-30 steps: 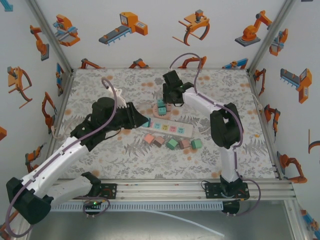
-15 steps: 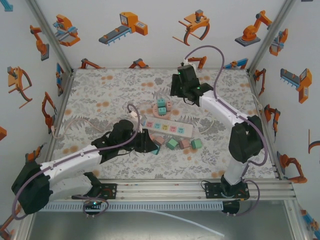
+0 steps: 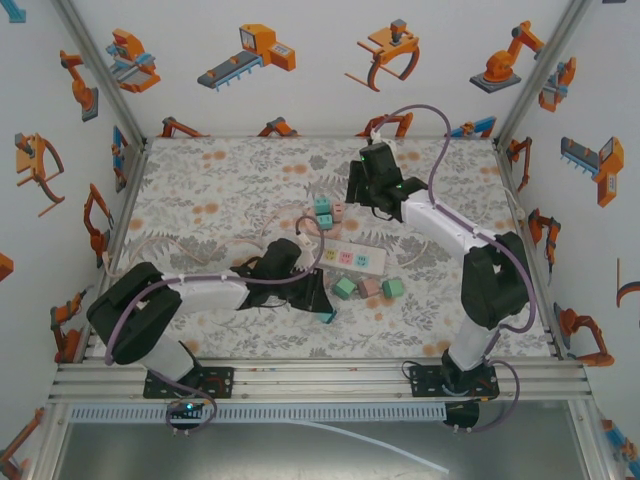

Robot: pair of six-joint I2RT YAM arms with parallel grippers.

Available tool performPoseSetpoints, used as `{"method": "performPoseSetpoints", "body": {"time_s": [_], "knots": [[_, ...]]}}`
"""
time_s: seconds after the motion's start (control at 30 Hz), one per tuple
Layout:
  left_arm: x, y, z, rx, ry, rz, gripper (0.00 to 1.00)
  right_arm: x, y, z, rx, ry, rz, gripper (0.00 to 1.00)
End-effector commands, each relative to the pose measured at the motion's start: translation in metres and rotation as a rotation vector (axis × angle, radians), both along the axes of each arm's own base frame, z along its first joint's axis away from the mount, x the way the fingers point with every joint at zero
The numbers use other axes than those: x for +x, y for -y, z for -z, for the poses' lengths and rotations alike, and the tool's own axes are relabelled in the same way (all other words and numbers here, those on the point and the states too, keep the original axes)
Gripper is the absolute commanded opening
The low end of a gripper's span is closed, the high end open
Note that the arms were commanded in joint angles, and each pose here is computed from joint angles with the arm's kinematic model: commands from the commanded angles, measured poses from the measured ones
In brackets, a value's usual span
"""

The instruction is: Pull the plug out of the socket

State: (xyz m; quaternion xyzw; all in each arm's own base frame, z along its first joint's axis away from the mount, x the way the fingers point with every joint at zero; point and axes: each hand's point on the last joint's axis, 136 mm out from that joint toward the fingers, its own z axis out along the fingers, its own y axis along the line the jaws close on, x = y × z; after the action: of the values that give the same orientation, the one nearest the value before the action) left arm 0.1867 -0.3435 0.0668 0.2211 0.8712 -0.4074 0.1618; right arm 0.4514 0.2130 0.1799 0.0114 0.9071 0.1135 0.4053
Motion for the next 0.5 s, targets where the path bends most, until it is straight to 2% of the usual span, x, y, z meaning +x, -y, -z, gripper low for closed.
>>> {"method": "performPoseSetpoints", "body": {"time_s": [0.0,0.17,0.47], "knots": [[0.008,0.006,-0.002,0.032,0.017,-0.001,0.21,0.003,0.01,-0.013,0.013,0.041,0.041,0.59],[0.016,0.004,0.01,0.107,-0.009,-0.034,0.29,0.003,0.011,-0.014,0.014,0.043,0.043,0.59],[0.02,0.008,0.001,0.126,0.034,-0.037,0.56,0.002,0.016,-0.019,0.012,0.05,0.047,0.59]]}}
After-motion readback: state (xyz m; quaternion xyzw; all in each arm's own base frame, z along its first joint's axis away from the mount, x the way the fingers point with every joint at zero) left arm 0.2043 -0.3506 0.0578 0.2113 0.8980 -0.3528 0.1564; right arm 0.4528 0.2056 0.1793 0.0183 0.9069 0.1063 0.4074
